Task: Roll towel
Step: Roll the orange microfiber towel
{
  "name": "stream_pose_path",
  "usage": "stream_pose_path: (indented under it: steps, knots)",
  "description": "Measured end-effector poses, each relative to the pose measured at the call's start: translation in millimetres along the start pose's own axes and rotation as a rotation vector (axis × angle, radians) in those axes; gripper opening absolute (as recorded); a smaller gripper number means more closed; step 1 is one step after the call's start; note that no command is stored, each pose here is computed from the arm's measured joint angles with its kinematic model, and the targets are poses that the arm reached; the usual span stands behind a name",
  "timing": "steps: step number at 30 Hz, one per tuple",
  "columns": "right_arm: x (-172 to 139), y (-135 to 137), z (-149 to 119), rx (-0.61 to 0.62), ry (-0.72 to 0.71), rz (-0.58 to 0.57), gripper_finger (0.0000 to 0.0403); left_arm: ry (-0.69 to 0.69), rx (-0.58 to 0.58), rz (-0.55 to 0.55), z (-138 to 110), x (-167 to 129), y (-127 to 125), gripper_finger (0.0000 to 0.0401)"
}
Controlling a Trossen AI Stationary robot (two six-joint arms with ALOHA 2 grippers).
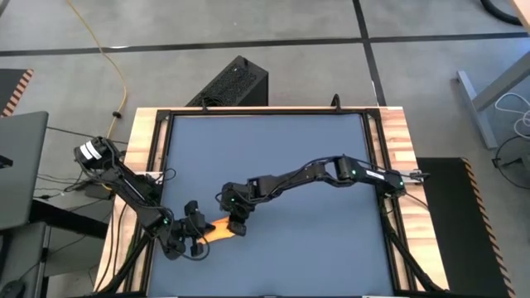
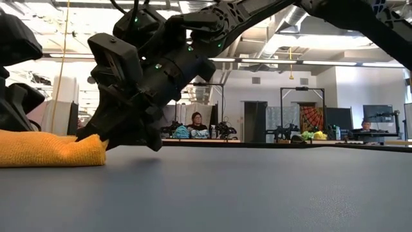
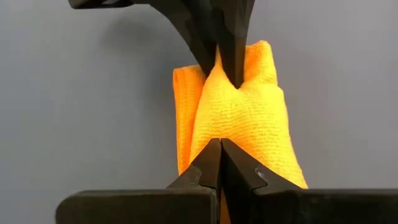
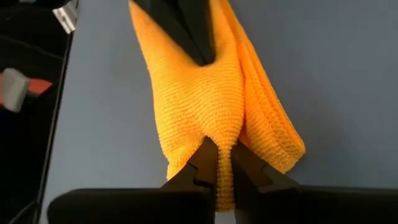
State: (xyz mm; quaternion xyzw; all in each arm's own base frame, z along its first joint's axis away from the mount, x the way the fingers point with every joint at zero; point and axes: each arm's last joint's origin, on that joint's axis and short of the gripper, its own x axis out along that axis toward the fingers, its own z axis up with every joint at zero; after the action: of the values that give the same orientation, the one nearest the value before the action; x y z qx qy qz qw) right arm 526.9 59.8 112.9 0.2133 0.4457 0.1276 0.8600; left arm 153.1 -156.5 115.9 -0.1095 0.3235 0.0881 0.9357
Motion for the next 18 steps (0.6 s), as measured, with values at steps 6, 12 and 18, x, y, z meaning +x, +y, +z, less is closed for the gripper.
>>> stream_pose_path:
  steps: [6,12,18]
  knots:
    - [0,1,1,-0.053,0.01,0.093,0.0059,0.016,-0.006,0.014,-1,0,2,0.0]
    - [-1,0,4,0.01,-0.003,0.1,0.0061,0.026,-0.004,0.01,-2,0,2,0.0]
    - [-11,-3,11,0.045,-0.021,0.107,0.0062,0.037,0.002,0.009,-2,0,2,0.0]
